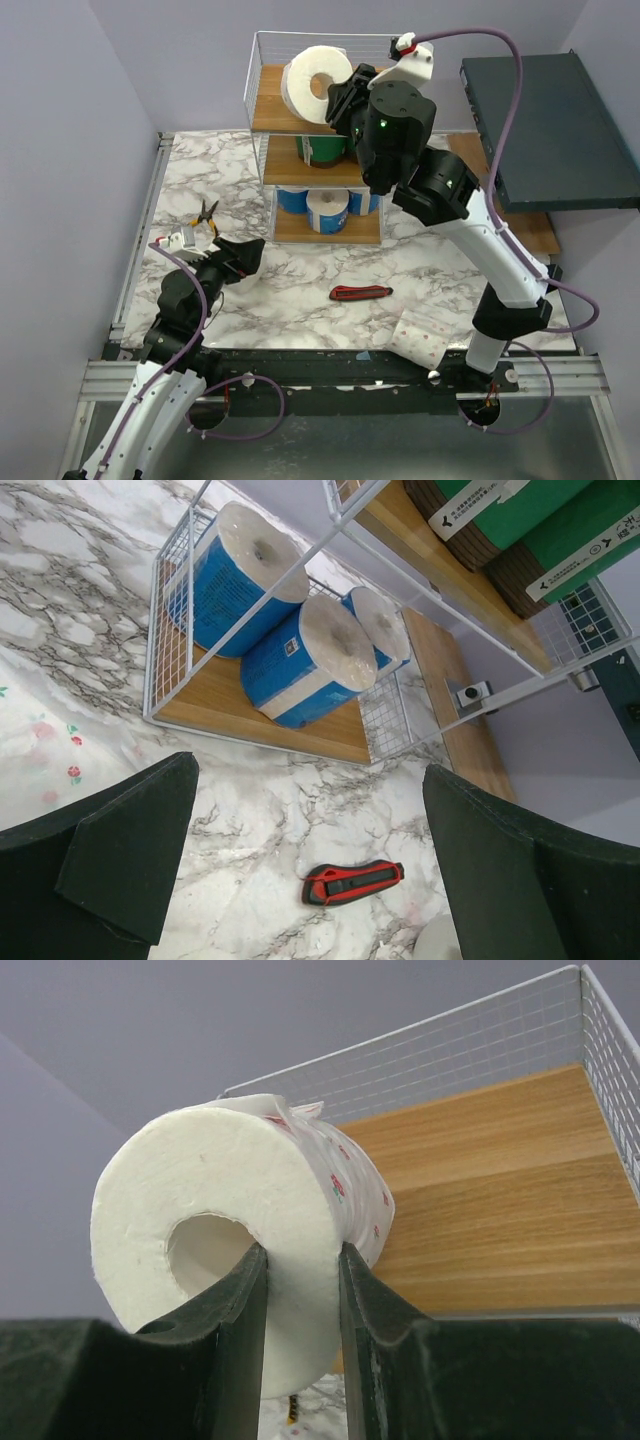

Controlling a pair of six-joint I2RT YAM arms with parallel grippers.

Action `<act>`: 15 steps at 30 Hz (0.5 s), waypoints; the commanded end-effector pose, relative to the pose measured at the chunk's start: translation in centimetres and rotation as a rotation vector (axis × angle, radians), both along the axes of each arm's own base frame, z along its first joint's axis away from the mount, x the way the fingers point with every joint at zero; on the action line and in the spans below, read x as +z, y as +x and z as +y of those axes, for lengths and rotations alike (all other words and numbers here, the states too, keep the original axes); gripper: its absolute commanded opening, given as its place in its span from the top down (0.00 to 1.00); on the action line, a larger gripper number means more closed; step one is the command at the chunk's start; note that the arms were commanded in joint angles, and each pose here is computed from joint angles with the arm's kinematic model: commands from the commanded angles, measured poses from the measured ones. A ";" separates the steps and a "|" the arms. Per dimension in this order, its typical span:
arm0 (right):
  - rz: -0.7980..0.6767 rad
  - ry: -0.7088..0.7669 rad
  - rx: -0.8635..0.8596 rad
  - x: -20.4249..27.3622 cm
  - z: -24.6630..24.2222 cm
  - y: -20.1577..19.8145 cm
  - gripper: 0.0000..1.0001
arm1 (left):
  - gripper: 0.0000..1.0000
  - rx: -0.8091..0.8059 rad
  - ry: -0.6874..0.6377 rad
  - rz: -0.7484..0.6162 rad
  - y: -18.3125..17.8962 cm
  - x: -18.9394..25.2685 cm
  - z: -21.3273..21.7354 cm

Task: Place and organize the paper towels onto the shelf
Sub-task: Place the paper towel on the shelf.

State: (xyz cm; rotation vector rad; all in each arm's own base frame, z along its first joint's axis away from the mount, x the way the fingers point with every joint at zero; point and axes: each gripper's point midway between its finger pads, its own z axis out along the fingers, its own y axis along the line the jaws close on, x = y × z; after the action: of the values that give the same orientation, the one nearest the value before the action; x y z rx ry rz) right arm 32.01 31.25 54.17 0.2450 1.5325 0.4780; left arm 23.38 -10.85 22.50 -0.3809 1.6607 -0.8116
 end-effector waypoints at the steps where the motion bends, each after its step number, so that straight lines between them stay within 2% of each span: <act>1: -0.044 0.154 0.044 2.5 0.4 1.3 0.99 | 0.02 -0.029 -0.011 -0.020 0.0 0.7 -0.6; 7: 0.001 0.196 0.095 1.1 0.8 3.7 0.99 | 0.02 -0.019 -0.002 -0.026 0.1 0.7 -0.4; 15: 0.009 0.202 0.130 0.5 2.3 4.6 0.99 | 0.01 -0.021 -0.003 -0.022 0.4 0.6 -0.5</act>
State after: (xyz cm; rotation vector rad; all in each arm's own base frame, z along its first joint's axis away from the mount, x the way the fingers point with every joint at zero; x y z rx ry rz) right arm 37.03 32.56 52.84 0.2989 1.5525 0.6262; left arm 23.63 -11.04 22.50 -0.3768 1.6632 -0.8153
